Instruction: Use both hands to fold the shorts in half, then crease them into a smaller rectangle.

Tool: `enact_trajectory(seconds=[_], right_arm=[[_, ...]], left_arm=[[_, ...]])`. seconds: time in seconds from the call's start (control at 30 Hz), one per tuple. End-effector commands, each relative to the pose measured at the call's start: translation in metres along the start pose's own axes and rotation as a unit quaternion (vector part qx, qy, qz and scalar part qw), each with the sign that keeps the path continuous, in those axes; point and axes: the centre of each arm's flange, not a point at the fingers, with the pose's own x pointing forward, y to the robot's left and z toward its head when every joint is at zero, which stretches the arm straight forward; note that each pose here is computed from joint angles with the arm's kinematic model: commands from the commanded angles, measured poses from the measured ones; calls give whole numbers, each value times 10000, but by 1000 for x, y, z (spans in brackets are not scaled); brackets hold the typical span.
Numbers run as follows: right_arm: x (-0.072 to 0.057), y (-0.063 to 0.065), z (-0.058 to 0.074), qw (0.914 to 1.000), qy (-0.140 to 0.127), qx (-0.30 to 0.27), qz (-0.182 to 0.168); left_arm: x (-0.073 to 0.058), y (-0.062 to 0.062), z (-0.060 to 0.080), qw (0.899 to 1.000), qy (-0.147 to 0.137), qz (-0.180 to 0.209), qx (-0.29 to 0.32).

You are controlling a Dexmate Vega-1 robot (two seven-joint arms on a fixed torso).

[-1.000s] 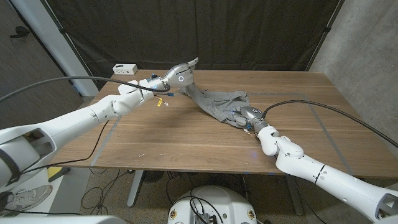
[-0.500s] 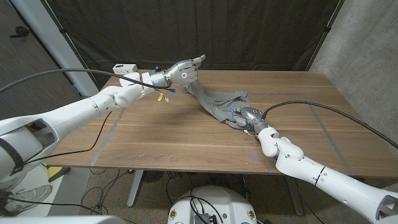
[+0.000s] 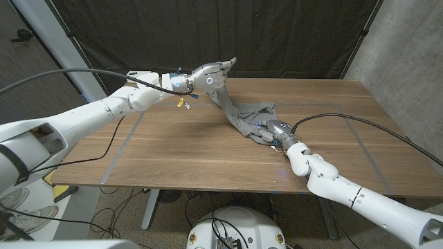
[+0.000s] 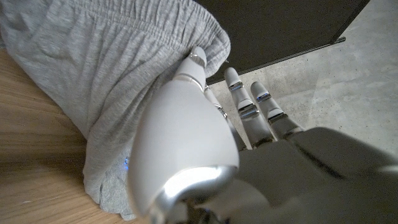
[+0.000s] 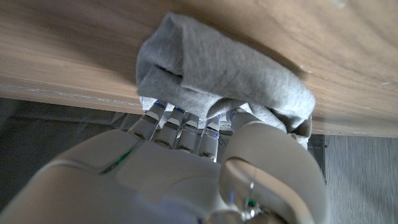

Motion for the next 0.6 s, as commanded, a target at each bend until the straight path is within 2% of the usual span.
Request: enact_trajectory(seconds=[0.03,0.37,0.6], right_arm=[[-1,8,3,9999,-120,-29,86],[-1,7,-1,9999,-101,-2,71],[-5,9,-6,9999,-79,52,40]], left_arm=[[18,4,-11,9992,-126,326,178],[38,3,-12,9981,-239,531,224],[58,3,-14,9969,-297,681,253]])
